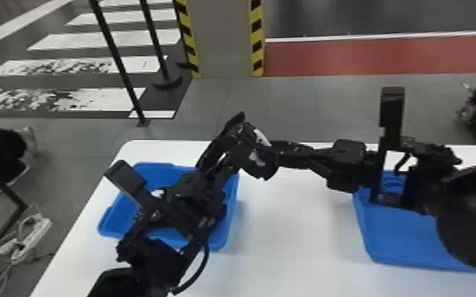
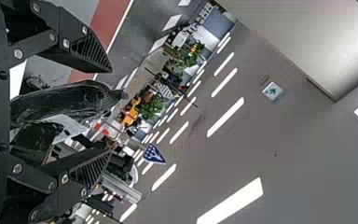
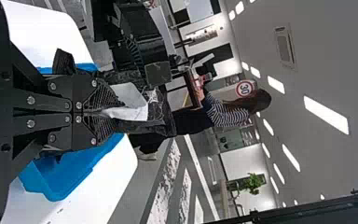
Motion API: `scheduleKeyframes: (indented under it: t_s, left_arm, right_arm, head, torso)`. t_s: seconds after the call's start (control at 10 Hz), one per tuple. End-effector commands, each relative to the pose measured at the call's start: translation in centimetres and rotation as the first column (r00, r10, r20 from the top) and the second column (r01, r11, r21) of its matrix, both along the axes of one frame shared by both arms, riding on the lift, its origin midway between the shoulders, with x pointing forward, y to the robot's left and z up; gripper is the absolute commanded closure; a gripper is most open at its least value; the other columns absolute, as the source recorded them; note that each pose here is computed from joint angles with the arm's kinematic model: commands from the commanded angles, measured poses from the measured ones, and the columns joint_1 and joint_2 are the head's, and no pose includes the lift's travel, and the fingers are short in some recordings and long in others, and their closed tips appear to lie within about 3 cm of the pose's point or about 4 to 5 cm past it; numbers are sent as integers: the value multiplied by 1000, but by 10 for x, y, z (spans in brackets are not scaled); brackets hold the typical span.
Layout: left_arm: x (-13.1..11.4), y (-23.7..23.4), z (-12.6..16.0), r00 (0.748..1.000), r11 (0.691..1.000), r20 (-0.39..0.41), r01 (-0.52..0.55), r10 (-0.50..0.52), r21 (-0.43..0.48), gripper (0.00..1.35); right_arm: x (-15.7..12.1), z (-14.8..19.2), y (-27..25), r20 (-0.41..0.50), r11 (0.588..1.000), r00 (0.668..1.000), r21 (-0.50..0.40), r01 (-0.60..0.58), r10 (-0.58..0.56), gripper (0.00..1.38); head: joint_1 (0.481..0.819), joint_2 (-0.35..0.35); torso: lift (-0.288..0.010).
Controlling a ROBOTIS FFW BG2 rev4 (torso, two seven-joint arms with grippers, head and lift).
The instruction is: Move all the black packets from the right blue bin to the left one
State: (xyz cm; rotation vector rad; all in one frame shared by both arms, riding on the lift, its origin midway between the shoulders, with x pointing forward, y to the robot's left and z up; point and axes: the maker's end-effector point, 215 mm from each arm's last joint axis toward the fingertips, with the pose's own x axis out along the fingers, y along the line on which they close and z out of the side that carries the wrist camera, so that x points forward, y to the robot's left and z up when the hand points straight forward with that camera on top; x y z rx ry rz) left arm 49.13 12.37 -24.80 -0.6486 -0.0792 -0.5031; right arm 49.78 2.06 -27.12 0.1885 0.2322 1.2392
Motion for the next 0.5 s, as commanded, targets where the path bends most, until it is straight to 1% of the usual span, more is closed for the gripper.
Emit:
scheduleKeyframes:
  t_s: [0.0, 0.1, 0.2, 0.3, 0.4]
  left_arm:
    - [-1, -6, -5, 1000, 1000, -15, 14, -14, 0, 1168]
    - [-3, -22, -10, 997, 998, -40, 65, -65, 1, 1225]
    - [-5, -35, -13, 991, 992, -55, 124, -123, 11, 1225]
    - [-3, -33, -9, 992, 993, -43, 118, -118, 13, 1225]
    - [-1, -21, -5, 996, 997, -26, 82, -82, 8, 1225]
  right_arm:
    - [7, 7, 1, 9, 1000, 1000, 5, 2, -2, 1285]
    - [14, 17, 3, 29, 1000, 1000, 22, 4, -4, 1285]
    - [24, 25, 4, 47, 999, 999, 33, 12, -13, 1285]
    - [31, 26, 4, 51, 999, 998, 38, 20, -22, 1285]
    - [33, 24, 5, 44, 999, 999, 40, 22, -24, 1285]
  head:
    - [676, 161]
    - [675, 159]
    - [672, 149]
    - [668, 140]
    - [661, 127]
  torso:
    - [-110]
    - [-110]
    - [-110]
    - [-110]
    - [-110]
